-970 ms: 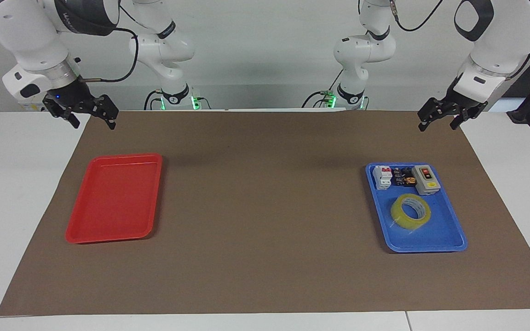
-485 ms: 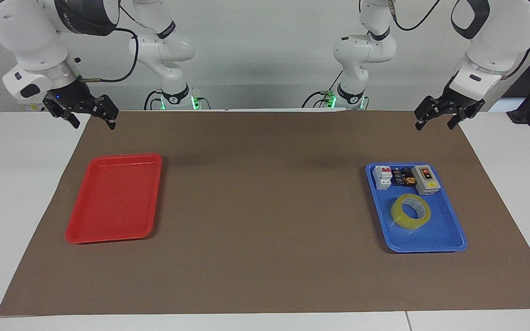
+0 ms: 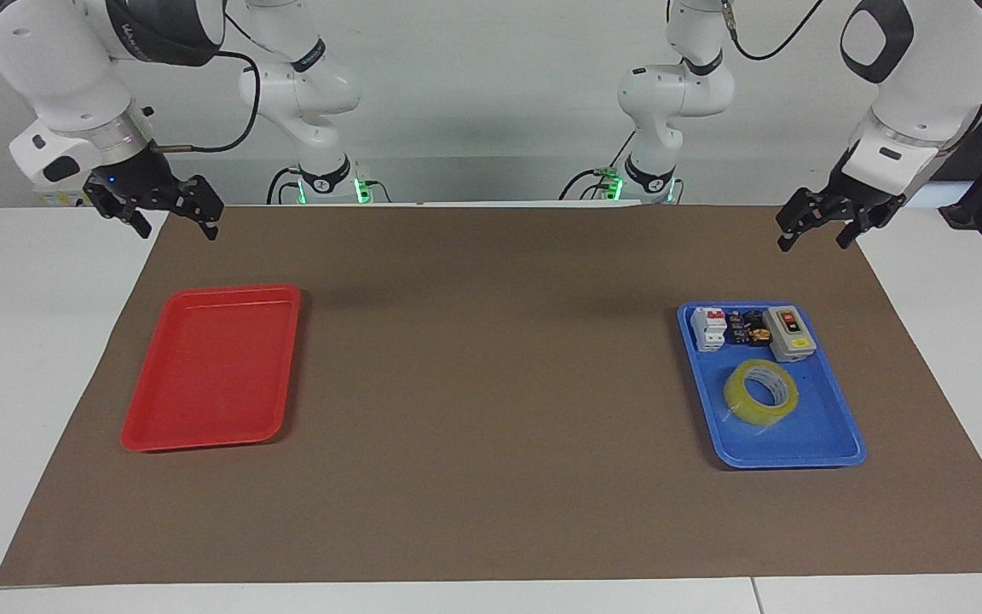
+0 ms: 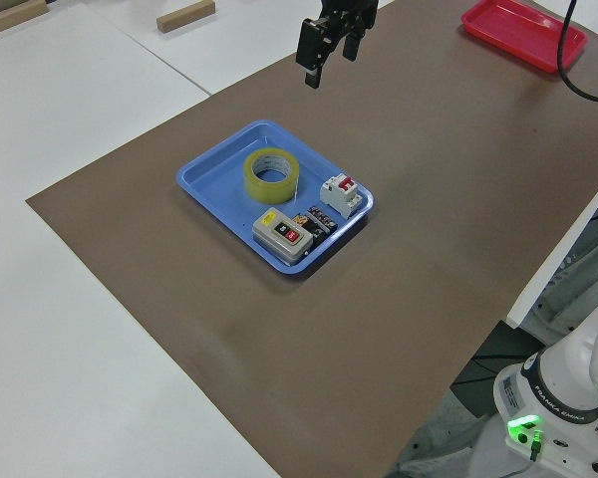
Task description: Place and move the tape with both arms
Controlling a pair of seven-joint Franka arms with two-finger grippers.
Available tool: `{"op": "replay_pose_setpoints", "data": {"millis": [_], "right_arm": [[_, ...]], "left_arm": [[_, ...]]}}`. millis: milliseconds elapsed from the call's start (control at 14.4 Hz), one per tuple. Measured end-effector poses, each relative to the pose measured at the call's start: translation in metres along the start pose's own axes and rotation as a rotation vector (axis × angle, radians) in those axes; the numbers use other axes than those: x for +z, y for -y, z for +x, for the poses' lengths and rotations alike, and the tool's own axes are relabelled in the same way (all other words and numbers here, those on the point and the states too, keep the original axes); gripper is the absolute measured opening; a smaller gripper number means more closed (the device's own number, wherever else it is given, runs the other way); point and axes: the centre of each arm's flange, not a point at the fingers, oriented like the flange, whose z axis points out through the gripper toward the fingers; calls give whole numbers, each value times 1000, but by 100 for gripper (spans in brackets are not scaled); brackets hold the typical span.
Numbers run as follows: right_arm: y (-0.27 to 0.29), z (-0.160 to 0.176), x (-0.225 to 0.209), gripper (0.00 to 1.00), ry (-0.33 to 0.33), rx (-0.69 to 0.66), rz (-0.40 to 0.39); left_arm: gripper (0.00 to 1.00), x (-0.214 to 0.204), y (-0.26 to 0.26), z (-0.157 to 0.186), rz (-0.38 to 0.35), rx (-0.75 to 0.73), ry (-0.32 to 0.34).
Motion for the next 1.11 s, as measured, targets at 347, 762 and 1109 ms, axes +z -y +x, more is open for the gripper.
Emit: {"op": "replay_pose_setpoints", "data": {"millis": [347,762,1109], "right_arm": [[34,1,-1,100,-11,-75,-2],[83,9,8,100,-80,-133,44],[72,7,24,100,-49,-111,47]], "left_arm": [[100,121,29,49,19,-4,-11],[100,221,57,66,39,-22,-47],[89,262,56,53,42,-19,-52]]}}
